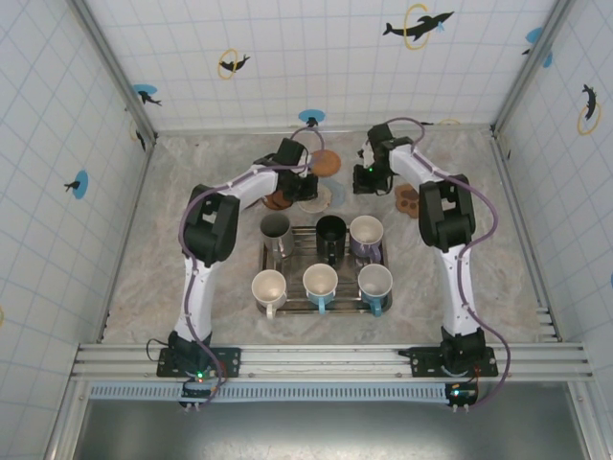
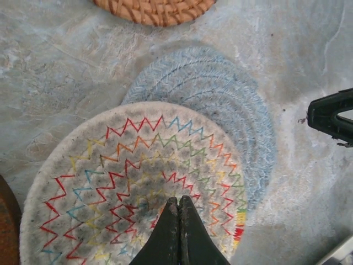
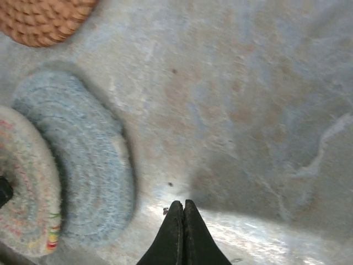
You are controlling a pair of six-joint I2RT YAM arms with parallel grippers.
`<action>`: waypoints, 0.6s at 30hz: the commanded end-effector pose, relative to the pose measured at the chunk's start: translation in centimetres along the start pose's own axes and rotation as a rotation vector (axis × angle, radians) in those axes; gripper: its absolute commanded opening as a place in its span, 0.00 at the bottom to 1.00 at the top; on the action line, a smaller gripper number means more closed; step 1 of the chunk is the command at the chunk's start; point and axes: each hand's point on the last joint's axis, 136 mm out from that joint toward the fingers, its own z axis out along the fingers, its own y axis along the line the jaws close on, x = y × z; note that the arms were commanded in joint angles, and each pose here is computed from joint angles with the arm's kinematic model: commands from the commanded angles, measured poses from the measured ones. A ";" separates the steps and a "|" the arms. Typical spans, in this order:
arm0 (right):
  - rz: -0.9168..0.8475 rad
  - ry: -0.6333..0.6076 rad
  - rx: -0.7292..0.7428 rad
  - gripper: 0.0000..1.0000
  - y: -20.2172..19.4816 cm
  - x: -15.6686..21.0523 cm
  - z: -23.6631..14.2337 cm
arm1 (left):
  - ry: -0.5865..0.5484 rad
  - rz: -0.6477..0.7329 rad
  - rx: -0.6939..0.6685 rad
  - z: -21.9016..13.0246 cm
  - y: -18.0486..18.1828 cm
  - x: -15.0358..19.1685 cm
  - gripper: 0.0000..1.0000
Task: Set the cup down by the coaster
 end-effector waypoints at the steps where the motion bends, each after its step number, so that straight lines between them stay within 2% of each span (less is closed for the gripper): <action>1: -0.038 -0.034 -0.069 0.00 3.8 -1.4 -1.1 | -0.040 0.011 0.029 -2.5 -1.4 -1.2 0.00; 6: -0.042 -0.003 -0.085 0.00 4.7 -1.0 0.8 | -0.037 0.012 0.005 -2.6 -1.0 -1.0 0.00; 8: -0.038 0.008 -0.085 0.00 4.6 -0.7 1.5 | -0.012 0.003 -0.015 -2.3 -0.4 -0.3 0.00; 9: -0.034 0.013 -0.082 0.00 4.5 -0.6 1.8 | -0.017 -0.023 -0.031 -2.6 1.2 -0.7 0.00; 18: -0.008 0.050 -0.070 0.00 3.4 0.2 3.8 | 0.008 -0.056 -0.063 -2.0 3.4 0.5 0.00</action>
